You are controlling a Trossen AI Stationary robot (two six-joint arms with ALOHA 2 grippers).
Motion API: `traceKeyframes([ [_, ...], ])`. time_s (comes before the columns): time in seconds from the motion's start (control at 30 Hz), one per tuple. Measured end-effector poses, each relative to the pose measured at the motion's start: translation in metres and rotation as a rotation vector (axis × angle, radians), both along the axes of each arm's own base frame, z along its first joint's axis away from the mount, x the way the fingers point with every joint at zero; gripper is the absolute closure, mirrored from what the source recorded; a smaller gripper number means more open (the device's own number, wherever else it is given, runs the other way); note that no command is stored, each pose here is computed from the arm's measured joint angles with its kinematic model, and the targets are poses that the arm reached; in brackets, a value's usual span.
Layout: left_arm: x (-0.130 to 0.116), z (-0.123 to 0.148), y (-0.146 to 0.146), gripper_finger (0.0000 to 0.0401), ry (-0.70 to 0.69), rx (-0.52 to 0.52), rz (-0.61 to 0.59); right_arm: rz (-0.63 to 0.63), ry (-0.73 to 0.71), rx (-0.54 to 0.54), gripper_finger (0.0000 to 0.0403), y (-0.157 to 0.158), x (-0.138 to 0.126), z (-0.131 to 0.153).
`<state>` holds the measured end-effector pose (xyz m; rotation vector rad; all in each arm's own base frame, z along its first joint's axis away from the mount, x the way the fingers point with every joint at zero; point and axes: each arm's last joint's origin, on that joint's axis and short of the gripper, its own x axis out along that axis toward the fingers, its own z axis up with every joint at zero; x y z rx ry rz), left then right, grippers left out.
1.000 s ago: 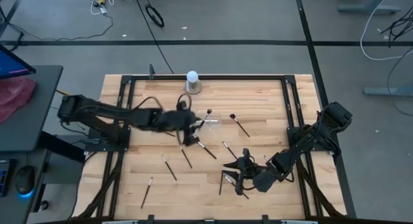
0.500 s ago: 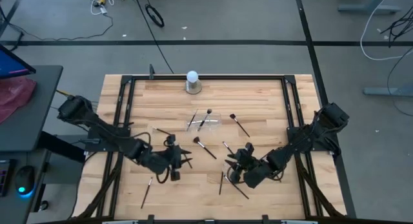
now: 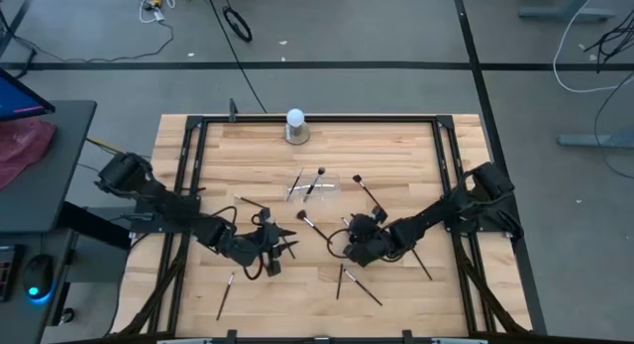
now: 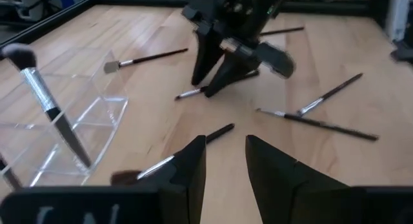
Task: Put items in baskets/containers
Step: Put the eyeshadow brush into the transparent organizer
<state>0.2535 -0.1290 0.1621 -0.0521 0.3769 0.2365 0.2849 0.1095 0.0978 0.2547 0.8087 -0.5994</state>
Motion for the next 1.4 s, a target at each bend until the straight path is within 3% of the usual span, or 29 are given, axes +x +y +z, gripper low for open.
traceKeyframes([
  [0.33, 0.002, -0.003, 0.002, 0.0286, 0.003, 0.005, 0.007, 0.014, 0.047, 0.01, 0.0337, 0.0, -0.01, -0.013],
  [0.53, 0.002, -0.003, 0.002, 0.0286, 0.004, 0.011, 0.004, -0.029, -0.038, 0.036, 0.0392, -0.006, -0.022, -0.024],
  [0.93, 0.002, -0.003, 0.002, 0.0286, 0.005, 0.012, 0.003, 0.014, -0.151, -0.061, 0.0397, -0.006, -0.021, -0.01],
  [1.13, 0.003, -0.002, 0.001, 0.0286, 0.018, 0.07, -0.035, 0.012, -0.285, -0.076, 0.0397, -0.001, -0.013, 0.008],
  [1.4, 0.012, -0.01, -0.005, 0.0286, -0.011, 0.156, -0.15, 0.145, -0.653, -0.125, 0.0396, 0.021, 0.004, 0.052],
])
